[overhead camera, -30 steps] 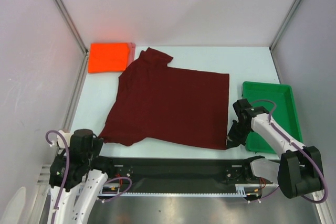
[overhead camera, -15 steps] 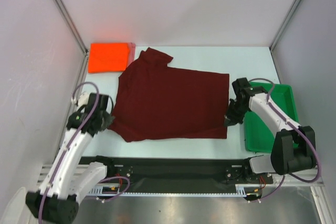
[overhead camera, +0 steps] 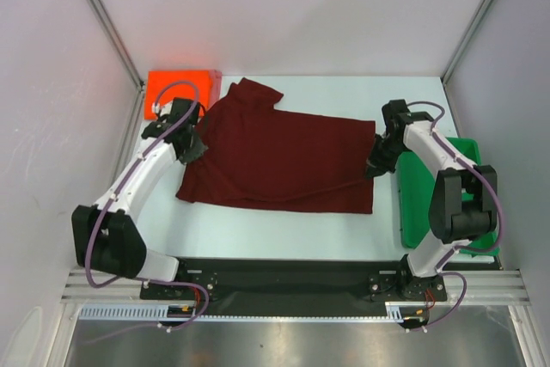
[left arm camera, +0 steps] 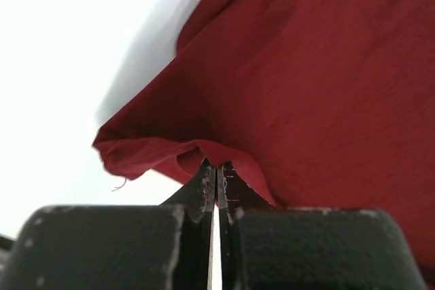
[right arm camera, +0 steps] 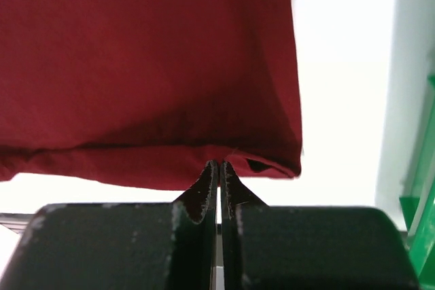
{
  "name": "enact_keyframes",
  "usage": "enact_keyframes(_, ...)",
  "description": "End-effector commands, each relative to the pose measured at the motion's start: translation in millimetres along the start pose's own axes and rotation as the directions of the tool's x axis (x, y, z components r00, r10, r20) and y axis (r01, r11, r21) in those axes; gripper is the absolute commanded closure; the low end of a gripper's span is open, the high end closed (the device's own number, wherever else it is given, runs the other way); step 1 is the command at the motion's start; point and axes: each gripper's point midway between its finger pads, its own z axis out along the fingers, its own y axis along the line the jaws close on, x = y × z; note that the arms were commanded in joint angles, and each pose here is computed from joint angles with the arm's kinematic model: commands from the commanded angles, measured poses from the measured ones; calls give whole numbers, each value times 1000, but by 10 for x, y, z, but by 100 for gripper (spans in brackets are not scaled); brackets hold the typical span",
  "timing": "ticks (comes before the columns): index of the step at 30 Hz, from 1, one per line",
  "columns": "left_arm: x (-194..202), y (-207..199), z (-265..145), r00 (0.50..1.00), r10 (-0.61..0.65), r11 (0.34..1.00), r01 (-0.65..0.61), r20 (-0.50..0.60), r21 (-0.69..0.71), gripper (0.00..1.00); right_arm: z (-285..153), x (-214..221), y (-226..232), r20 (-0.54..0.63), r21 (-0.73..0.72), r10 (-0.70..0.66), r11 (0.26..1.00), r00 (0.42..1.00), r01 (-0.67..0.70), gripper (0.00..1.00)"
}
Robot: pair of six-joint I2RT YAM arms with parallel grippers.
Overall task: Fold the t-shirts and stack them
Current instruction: Flatten the tshirt out
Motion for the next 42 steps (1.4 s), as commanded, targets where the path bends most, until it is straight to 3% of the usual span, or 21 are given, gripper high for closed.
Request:
enact_keyframes(1,-302,-268,-68,998,10,997,-15,63,77,100,-19,-212,63,30,-18,-20,1000,999,20,100)
enact_keyframes(12,-340,-321,38,998,38,998,-41,52,56,100,22,-265,12,27,-23,-9,1000,1000,10,100)
enact_keyframes(27,-283,-404,7,997,59,989,-65,51,133,99,39,-167,-112,19,-12,-16,1000,1000,16,100)
enact_keyframes(42,-449,-450,200,996,75,993,-78,42,85,100,156,-330,-125,13,-32,3,999,1000,-3,100)
